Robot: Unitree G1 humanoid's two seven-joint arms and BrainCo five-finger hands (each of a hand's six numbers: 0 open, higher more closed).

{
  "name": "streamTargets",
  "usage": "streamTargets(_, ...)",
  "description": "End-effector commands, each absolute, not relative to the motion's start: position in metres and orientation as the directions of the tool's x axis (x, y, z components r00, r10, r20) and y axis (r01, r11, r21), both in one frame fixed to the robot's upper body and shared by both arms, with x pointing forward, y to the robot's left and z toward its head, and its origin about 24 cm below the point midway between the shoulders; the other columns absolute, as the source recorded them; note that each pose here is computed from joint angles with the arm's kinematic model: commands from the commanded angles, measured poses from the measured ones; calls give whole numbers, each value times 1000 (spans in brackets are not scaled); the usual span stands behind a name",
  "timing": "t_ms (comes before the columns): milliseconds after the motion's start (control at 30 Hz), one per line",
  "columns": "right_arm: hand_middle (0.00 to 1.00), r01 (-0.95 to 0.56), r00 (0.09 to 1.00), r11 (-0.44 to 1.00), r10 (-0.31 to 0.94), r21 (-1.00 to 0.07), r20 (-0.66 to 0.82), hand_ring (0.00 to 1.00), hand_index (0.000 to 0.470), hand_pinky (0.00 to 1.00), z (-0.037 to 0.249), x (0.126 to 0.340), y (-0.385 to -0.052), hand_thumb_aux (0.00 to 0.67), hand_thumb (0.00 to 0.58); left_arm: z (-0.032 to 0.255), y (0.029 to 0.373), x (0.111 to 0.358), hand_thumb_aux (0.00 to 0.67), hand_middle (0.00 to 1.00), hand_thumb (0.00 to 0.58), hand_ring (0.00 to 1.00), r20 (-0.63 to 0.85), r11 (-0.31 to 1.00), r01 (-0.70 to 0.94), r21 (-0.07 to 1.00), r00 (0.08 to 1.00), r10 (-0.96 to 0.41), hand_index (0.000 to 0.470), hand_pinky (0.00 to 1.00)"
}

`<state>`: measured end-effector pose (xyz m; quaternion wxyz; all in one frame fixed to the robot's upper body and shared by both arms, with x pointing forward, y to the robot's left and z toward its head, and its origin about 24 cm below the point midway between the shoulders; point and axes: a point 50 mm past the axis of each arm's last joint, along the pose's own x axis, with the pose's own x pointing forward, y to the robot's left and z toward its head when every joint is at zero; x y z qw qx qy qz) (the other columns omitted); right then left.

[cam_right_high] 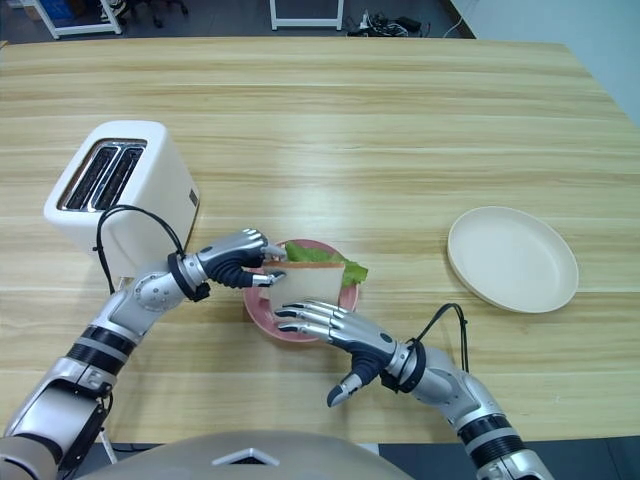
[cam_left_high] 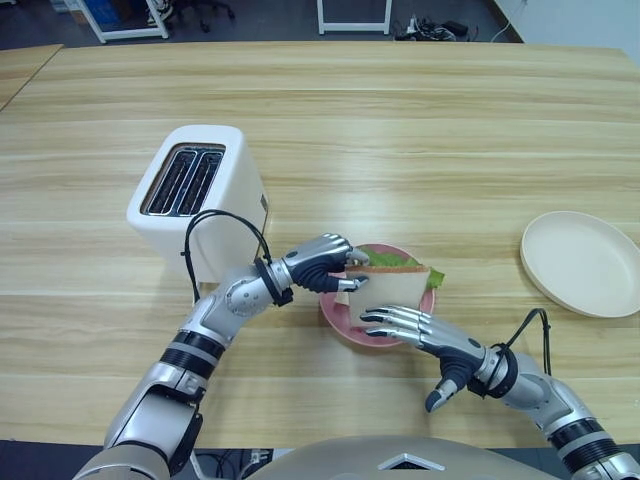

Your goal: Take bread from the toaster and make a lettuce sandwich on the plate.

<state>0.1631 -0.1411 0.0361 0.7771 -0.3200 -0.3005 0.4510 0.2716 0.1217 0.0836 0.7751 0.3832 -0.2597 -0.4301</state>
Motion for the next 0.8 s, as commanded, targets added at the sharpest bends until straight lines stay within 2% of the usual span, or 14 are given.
streamTargets(33,0,-496,401,432,883,-753,243,0,0,0,43,163,-142,0,0,85,123,268,670,1000,580,1000,98,374,544,751,469,-878,470,1000)
streamTargets(133,0,-453,412,532,837,-715,361,0,0,0,56,164,-149,0,0,82,124,265,670,1000,580,1000,98,381,572,726,463,-881,470,1000)
streamTargets(267,0,-407,439,592,795,-696,419,0,0,0,64,166,-158,0,0,86,125,266,670,1000,580,1000,123,403,563,721,470,-874,470,1000)
streamTargets(400,0,-416,447,583,800,-698,401,0,0,0,60,165,-158,0,0,92,129,276,670,1000,580,1000,131,423,529,736,501,-855,470,1000)
streamTargets(600,0,-439,446,557,816,-705,366,0,0,0,55,165,-155,0,0,86,130,297,670,1000,580,1000,67,398,530,749,538,-840,470,1000)
streamTargets(800,0,-452,454,529,830,-718,325,0,0,0,50,165,-154,0,0,71,128,303,670,1000,580,1000,-41,316,586,746,515,-856,470,1000)
